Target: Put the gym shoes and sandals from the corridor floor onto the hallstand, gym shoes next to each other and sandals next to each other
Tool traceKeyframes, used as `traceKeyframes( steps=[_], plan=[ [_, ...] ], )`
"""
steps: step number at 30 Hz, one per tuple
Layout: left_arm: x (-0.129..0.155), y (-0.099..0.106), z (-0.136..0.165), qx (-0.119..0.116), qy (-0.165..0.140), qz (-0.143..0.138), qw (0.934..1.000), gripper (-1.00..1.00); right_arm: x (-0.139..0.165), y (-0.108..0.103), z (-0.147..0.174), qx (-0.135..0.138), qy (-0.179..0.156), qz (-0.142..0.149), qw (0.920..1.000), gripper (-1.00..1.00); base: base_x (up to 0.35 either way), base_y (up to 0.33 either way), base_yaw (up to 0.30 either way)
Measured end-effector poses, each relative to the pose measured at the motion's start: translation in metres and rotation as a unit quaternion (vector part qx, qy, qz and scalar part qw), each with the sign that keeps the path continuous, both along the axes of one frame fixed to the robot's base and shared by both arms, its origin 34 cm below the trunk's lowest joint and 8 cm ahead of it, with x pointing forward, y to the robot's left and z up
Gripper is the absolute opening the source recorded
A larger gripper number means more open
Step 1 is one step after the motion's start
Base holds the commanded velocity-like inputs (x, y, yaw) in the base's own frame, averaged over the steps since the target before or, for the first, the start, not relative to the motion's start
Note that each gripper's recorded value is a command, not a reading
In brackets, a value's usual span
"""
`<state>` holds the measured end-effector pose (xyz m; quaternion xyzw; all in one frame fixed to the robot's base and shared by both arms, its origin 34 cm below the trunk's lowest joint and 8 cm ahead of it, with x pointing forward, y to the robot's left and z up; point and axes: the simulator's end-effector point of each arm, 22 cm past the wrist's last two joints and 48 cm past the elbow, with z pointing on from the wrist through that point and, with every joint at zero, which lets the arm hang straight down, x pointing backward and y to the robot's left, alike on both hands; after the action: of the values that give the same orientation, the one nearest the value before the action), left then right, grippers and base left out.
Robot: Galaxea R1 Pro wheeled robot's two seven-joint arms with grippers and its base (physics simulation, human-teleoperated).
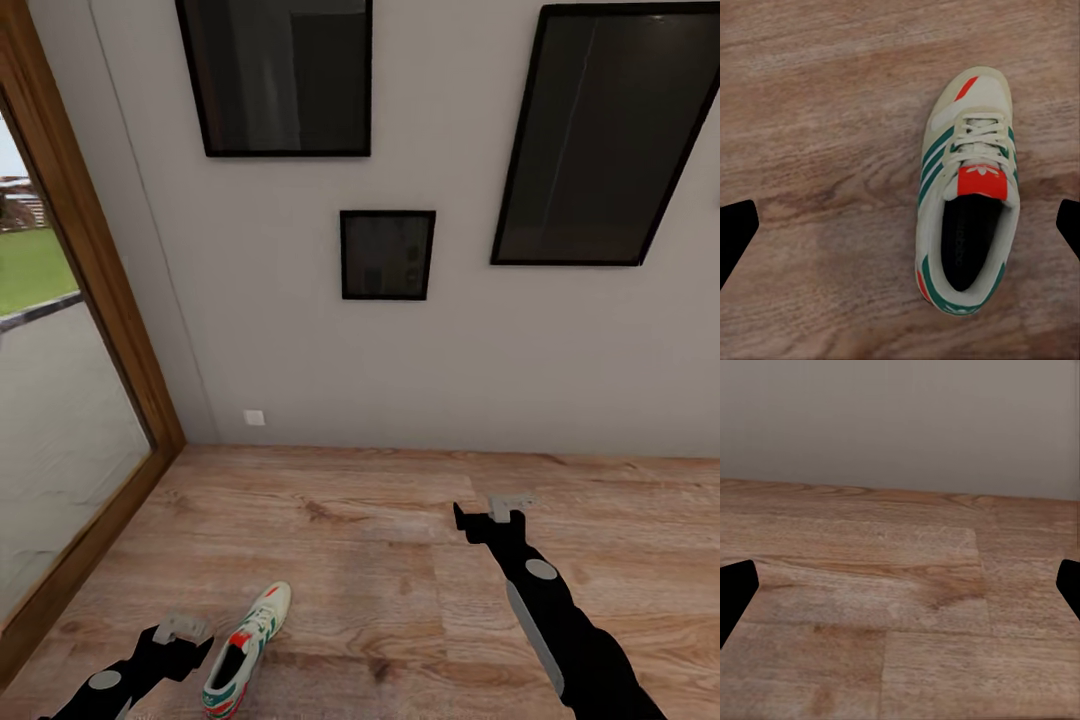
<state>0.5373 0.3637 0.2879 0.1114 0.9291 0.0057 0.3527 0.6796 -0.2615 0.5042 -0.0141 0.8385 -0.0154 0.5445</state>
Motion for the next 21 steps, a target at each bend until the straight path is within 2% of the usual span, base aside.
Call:
traceKeyframes(
  steps=[4,13,21],
  plan=[
    [-0.005,-0.002,-0.013,-0.002,0.004,0.000,1.0000,1.00,-0.002,-0.011,-0.011,0.003,0.002,-0.013,0.9999,1.00,0.000,0.000,0.068],
    [-0.010,-0.007,-0.034,-0.005,0.004,-0.002,1.0000,1.00,-0.007,-0.013,-0.033,0.003,0.003,-0.015,0.9999,1.00,0.000,0.000,0.013],
    [-0.017,-0.017,-0.050,-0.005,0.020,-0.015,0.9997,1.00,-0.009,-0.014,-0.053,0.002,0.019,-0.015,0.9997,1.00,0.000,0.000,0.000]
  ],
)
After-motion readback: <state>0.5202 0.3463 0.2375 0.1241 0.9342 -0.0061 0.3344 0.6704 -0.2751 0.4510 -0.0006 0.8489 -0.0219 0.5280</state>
